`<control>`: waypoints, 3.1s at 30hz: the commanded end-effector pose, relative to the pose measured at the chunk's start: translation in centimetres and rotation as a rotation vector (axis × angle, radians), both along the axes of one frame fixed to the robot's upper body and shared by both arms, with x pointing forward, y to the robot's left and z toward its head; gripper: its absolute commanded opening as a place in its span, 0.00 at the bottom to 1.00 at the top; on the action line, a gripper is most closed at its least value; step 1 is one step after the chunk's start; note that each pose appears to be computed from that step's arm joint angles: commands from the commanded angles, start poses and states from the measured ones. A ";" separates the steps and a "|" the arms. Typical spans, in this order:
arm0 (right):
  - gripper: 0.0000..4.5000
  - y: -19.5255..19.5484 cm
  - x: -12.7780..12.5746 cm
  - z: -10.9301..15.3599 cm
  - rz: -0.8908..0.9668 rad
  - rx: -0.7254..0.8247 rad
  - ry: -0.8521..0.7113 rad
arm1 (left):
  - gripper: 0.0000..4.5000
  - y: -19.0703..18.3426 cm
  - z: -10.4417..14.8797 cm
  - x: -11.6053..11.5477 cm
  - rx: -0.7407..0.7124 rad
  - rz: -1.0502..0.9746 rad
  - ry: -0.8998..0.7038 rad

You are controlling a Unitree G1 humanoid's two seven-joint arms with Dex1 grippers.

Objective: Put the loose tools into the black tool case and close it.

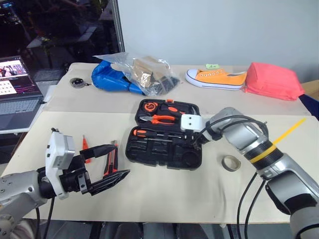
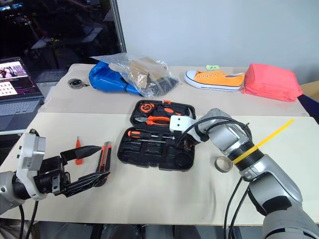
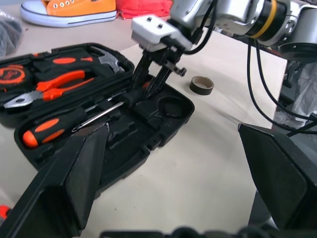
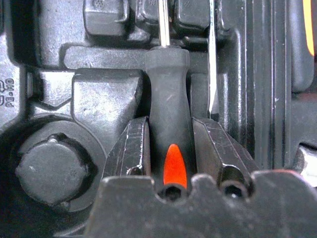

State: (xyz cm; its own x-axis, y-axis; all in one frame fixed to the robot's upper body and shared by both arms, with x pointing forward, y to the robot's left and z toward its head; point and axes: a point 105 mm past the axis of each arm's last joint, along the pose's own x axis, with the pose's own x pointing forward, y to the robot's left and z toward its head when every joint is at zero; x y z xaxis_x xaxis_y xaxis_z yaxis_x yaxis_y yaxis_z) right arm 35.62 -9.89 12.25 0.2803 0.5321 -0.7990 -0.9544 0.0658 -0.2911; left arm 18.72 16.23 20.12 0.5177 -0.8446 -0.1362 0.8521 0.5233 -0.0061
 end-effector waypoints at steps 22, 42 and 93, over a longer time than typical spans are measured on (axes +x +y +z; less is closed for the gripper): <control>0.29 2.1 -1.3 6.9 -0.028 0.486 -0.041 | 1.00 0.1 0.4 0.7 0.018 -0.023 -0.048; 0.01 1.7 -3.8 -5.8 -0.271 0.264 -0.248 | 1.00 0.3 -0.4 1.0 0.092 -0.027 -0.029; 1.00 -1.7 -12.1 9.0 0.180 0.893 -0.102 | 0.11 7.7 -6.0 10.8 0.003 0.994 0.124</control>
State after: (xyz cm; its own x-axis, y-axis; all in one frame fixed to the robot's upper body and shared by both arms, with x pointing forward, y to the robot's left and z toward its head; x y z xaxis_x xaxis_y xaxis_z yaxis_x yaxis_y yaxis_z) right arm 24.14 -11.51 20.06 0.1874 0.9789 -0.0810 -0.9580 0.1639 -0.2352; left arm 29.11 25.05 9.80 0.9016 0.0711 -0.4267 -0.1122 0.9911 -0.0717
